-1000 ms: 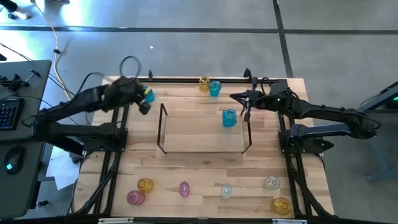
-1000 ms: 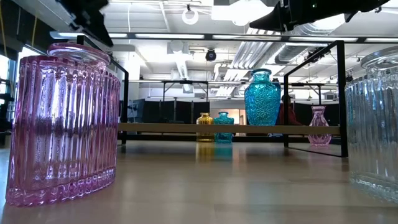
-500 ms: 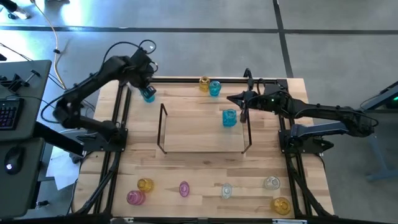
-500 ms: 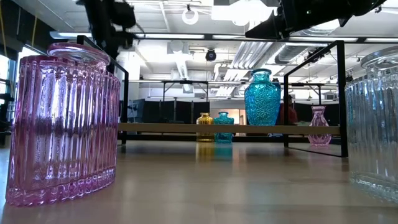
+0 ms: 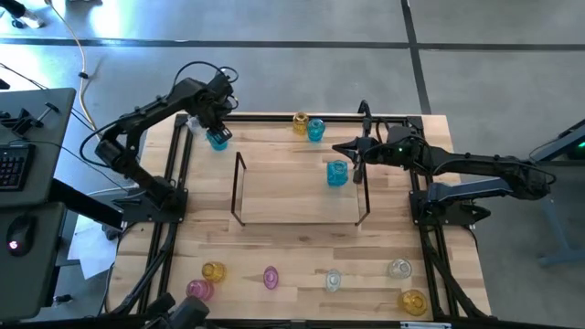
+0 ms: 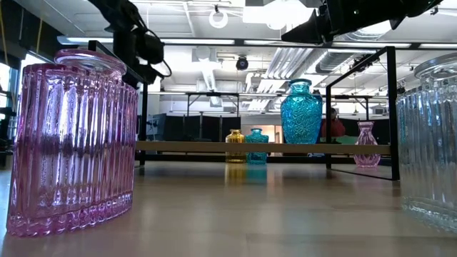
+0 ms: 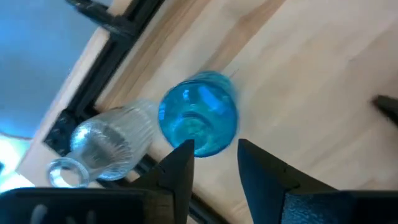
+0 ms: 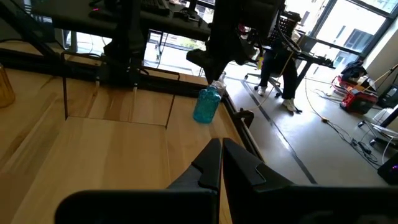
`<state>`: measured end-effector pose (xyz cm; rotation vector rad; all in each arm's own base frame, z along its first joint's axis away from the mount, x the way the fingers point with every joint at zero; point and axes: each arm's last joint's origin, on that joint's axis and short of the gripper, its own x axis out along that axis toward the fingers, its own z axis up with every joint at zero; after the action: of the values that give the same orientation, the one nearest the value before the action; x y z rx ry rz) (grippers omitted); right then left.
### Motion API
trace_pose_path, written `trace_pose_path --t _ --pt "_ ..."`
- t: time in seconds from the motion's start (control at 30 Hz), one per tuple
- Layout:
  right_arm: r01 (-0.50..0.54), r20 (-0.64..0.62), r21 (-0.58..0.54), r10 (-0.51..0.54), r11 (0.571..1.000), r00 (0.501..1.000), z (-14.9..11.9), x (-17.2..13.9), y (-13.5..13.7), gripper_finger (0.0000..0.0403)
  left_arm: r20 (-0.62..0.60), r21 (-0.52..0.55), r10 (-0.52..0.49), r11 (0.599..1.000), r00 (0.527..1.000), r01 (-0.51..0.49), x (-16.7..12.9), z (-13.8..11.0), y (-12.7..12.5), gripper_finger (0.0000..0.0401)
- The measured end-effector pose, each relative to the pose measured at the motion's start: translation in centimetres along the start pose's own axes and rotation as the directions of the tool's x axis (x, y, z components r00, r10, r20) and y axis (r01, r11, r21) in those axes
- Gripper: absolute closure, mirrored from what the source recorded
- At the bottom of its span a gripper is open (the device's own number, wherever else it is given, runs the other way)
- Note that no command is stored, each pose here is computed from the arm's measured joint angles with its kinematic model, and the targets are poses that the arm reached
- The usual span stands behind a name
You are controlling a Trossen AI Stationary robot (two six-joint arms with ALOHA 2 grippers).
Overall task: Sort vases onto shelf
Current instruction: Put the left blue vase aligned with the other blue vase on the shelf
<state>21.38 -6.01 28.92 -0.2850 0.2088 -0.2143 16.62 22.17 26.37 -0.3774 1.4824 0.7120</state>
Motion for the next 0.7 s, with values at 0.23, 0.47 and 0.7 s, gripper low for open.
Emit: trace_pose_path --t 0.23,0.47,0.7 --pt "0.0 0.0 0.0 0.0 1.0 1.0 0.0 0.0 0.0 0.0403 -0.012 -0.017 -0.009 1.0 1.0 0.009 1.1 0.6 0.5 0.0282" --pt "0.0 0.0 -0.001 0.0 1.0 1.0 0.0 0.0 0.0 0.0403 -0.048 -0.039 -0.022 0.999 0.999 0.02 2.1 0.7 1.2 0.0293" --pt "0.0 0.0 0.0 0.0 1.0 1.0 0.0 0.0 0.0 0.0403 -0.075 -0.033 -0.052 0.998 0.996 0.049 3.1 1.1 1.1 0.0305"
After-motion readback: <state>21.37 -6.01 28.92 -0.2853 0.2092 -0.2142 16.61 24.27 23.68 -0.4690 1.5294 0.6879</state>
